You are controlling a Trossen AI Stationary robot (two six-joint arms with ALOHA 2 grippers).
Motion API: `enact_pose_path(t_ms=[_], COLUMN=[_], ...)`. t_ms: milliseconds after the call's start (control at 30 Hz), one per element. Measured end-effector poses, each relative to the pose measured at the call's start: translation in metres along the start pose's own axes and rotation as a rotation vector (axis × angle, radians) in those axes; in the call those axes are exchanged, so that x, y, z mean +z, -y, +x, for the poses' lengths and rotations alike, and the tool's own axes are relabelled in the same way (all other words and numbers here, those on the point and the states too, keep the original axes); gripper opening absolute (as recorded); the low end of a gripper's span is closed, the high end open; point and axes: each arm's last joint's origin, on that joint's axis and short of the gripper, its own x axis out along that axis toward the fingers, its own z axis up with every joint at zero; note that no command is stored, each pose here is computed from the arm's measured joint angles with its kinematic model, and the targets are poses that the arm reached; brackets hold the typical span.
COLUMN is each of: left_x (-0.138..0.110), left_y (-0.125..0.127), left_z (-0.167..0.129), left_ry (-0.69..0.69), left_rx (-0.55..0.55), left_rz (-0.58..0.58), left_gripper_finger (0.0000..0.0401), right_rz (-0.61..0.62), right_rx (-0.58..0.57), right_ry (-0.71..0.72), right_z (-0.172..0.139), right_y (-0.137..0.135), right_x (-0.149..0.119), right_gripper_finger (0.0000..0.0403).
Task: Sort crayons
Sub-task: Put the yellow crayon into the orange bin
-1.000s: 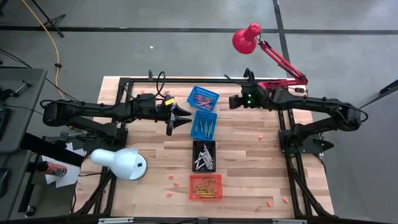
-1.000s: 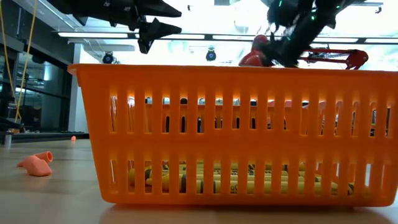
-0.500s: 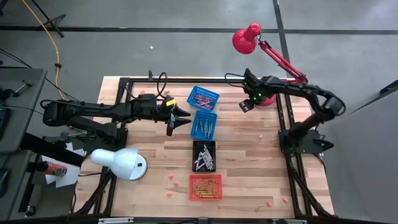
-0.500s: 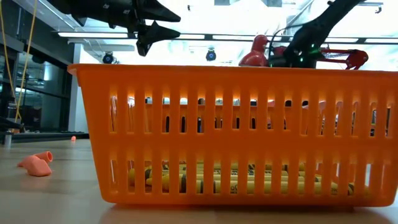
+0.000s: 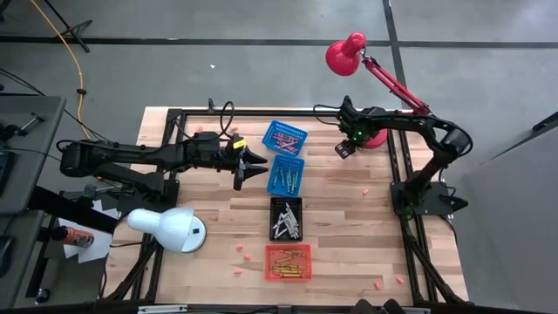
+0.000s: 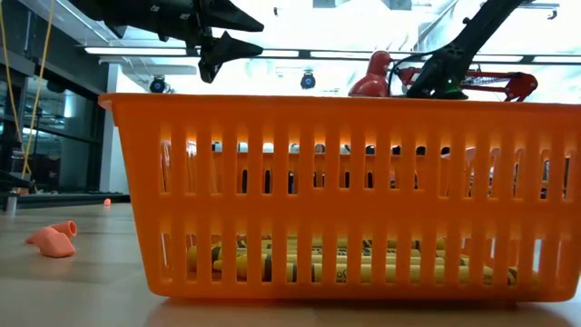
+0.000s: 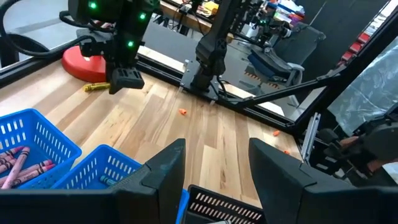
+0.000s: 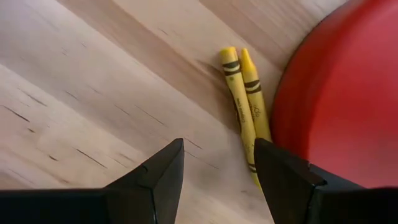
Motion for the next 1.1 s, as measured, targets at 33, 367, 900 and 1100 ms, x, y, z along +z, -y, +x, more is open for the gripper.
enact_pose_path(t_ms=[33,367,900,1100], left_x=[0.0000,0.0000,0.0000,0.0000], left_y=[0.0000,0.0000,0.0000,0.0000], left_z=[0.0000,0.0000,0.0000,0.0000], left_ry=[0.000,0.000,0.000,0.000], left_rx=[0.000,-0.001,-0.001,-0.001], left_rz=[0.000,0.000,-0.002,-0.002], left_gripper_finger=[0.0164,0.0164,0.0164,0.0164], right_rz=[-0.001,-0.095,0.033,0.077], right_rx=[0.000,-0.041,0.067,0.039], right_ry=[-0.006,-0.026,-0.052,-0.048], right_z=[0.0013,0.0092,0.0092,0.0094], right_y=[-0.0001,0.0002,-0.0029,-0.0015], right_x=[0.0000,0.0011,-0.0007,-0.0004], right_gripper_finger=[0.0188,0.0188,0.0188,0.0172])
